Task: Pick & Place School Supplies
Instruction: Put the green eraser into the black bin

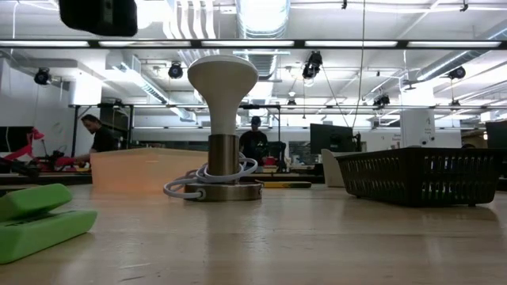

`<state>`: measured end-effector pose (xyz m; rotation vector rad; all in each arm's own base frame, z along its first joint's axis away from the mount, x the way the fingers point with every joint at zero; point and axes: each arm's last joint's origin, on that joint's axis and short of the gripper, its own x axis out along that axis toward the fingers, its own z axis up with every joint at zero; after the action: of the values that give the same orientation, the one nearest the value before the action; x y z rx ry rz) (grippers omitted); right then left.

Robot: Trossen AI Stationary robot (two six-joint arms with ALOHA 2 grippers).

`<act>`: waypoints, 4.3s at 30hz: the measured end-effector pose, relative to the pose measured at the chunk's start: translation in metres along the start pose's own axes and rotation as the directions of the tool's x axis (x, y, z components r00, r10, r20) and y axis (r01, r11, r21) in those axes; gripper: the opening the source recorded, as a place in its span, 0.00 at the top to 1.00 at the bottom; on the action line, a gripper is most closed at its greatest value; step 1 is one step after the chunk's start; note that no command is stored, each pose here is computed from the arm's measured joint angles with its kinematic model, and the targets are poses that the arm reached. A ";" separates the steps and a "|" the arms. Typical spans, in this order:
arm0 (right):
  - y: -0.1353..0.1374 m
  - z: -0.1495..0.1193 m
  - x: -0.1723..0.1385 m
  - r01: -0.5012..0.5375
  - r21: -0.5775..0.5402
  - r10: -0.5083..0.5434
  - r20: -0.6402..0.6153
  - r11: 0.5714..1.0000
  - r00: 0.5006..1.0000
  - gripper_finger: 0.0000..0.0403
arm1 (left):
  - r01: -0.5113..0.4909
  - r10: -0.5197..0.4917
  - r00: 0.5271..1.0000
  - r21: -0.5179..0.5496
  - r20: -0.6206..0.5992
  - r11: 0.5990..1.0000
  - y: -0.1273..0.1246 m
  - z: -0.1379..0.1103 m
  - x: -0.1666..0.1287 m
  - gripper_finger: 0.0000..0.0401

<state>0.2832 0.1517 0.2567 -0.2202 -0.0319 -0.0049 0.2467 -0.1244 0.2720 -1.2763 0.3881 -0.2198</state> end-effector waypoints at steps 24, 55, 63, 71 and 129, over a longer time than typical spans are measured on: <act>-0.007 -0.008 0.007 -0.093 -0.175 0.081 -0.074 0.980 0.994 0.72 | 0.040 -0.040 0.999 0.011 0.027 0.999 -0.002 0.013 0.006 0.79; -0.016 0.001 0.018 -0.054 -0.104 0.042 -0.116 0.993 0.992 0.72 | 0.031 -0.031 0.999 0.028 0.026 0.999 0.001 0.013 0.006 0.79; -0.017 0.002 0.019 -0.042 -0.022 0.039 -0.113 0.999 0.993 0.67 | 0.031 -0.031 0.999 0.028 0.026 0.999 0.001 0.013 0.006 0.79; -0.018 0.002 0.019 -0.042 -0.009 0.041 -0.114 0.999 0.993 0.51 | 0.030 -0.031 0.999 0.028 0.026 0.999 0.001 0.013 0.006 0.79; 0.008 0.003 0.060 -0.213 -0.178 0.200 -0.088 0.961 0.976 0.57 | 0.023 -0.022 1.000 0.042 -0.016 0.999 0.003 0.012 0.006 0.79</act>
<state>0.3432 0.1603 0.2601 -0.4107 0.0612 0.1937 0.2567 -0.1148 0.2709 -1.2382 0.3805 -0.2561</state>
